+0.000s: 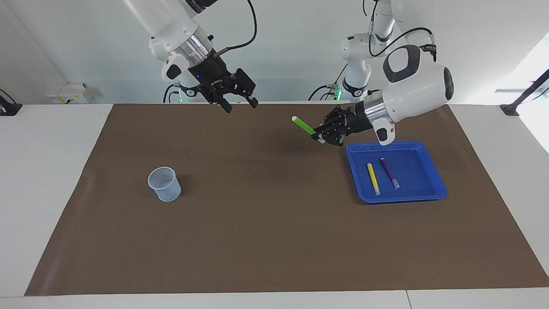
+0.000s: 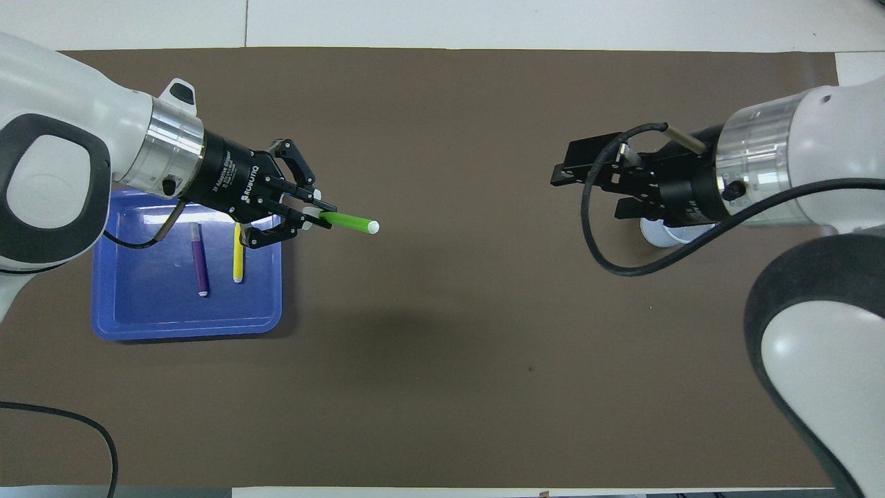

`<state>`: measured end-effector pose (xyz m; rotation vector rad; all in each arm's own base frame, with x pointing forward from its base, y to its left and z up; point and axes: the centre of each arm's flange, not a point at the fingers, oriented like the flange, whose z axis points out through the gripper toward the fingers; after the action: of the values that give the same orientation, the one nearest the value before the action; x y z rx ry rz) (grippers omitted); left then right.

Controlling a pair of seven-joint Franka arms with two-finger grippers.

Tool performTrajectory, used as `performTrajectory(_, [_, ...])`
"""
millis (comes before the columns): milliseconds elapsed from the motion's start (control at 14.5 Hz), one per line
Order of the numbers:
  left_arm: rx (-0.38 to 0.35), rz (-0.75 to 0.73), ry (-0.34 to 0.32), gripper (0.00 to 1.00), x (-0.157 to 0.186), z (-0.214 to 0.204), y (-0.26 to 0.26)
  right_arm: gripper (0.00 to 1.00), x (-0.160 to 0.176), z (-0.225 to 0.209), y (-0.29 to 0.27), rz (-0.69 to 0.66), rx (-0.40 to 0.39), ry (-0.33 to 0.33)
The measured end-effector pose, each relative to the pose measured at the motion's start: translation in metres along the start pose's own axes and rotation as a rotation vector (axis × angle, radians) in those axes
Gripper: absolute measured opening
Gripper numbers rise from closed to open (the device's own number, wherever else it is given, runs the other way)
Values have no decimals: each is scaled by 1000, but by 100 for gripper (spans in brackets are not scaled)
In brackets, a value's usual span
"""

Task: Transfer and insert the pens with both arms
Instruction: 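Lift the green pen with the left gripper while the right gripper approaches, then grasp the green pen with the right gripper and open the left gripper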

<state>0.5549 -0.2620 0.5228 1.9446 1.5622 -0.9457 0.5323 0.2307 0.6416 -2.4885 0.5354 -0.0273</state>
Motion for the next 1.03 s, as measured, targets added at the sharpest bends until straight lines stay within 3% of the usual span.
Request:
performTrajectory(206, [-13,-91,-80,17,-15,36,-14,100,-21,20,-18,12,18,-1])
performTrajectory(481, [-79,-179,-166,17,-11,49,-27,100,-25,43,-19,-5,5,-16])
performTrajectory(1031, [-94,-226,-217,17,-7,51,-32,98,-19,58,-19,-108,-12,-2])
